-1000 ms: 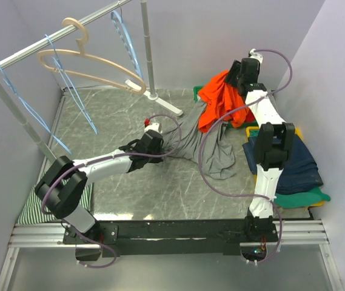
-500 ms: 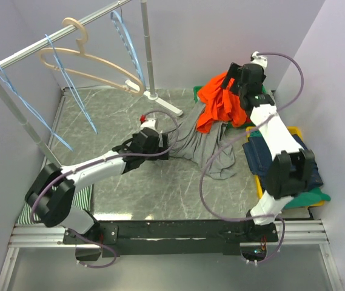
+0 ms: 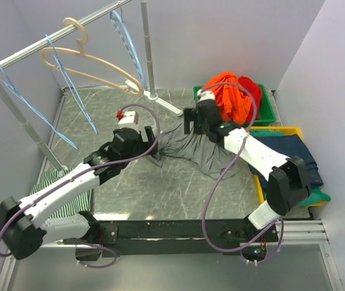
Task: Remove the t-shirt from the hanger
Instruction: Pick up the T-shirt from the center of the board.
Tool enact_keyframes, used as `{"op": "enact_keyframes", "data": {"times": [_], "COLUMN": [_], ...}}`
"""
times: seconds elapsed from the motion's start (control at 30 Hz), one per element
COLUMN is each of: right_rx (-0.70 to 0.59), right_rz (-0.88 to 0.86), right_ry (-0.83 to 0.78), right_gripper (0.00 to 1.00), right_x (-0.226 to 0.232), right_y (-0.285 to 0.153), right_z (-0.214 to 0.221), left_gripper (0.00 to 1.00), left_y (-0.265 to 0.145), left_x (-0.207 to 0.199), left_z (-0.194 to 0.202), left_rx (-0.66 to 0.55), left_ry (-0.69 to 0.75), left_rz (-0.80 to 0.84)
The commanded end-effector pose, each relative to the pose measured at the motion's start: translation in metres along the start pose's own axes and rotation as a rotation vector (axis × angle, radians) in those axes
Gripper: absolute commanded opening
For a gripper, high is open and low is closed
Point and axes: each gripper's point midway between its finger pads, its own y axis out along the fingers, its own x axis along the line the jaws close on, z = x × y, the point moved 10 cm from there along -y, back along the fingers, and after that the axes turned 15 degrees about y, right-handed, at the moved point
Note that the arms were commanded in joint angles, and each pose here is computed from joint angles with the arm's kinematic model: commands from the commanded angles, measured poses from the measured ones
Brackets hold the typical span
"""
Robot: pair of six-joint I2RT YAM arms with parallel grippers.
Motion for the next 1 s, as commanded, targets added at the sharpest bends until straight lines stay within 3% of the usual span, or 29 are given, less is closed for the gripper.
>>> {"op": "enact_keyframes", "data": {"times": [0.0, 0.2, 0.57, 0.67, 0.7, 0.77, 0.8, 0.87, 0.97], "right_rx": [0.062, 0.179, 0.316, 0.343, 0.356, 0.355, 0.352, 0.328, 0.273], "right_rz": [-0.049, -0.074, -0.033, -0.010, 0.006, 0.026, 0.032, 0.053, 0.082], "right_ry": [-0.003, -0.002, -0.008, -0.024, -0.030, -0.038, -0.039, -0.041, -0.043], "right_gripper": [1.00, 1.00, 0.99, 0.80, 0.56, 0.34, 0.17, 0.02, 0.00], "right_x": [0.023, 0.054, 0.059, 0.054, 0.051, 0.048, 0.046, 0.043, 0.038], "right_y": [0.005, 0.039, 0.089, 0.091, 0.092, 0.091, 0.089, 0.086, 0.076], "right_z": [0.023, 0.060, 0.095, 0.104, 0.107, 0.108, 0.108, 0.105, 0.087], "left_gripper": [0.96, 0.96, 0.96, 0.96, 0.97, 0.97, 0.96, 0.97, 0.97], "left_y": [-0.016, -0.027, -0.042, -0.044, -0.044, -0.045, -0.046, -0.045, -0.045], "left_x": [0.009, 0.013, 0.018, 0.018, 0.018, 0.018, 0.017, 0.017, 0.017], "left_z": [-0.001, -0.002, -0.009, -0.009, -0.010, -0.011, -0.012, -0.011, -0.011], "left_rx": [-0.017, -0.038, -0.068, -0.075, -0.078, -0.082, -0.084, -0.082, -0.080], "left_ry": [-0.021, -0.035, -0.039, -0.041, -0.041, -0.039, -0.039, -0.038, -0.037], "left_rz": [-0.033, -0.022, -0.016, -0.011, -0.011, -0.001, 0.004, 0.005, 0.011]}}
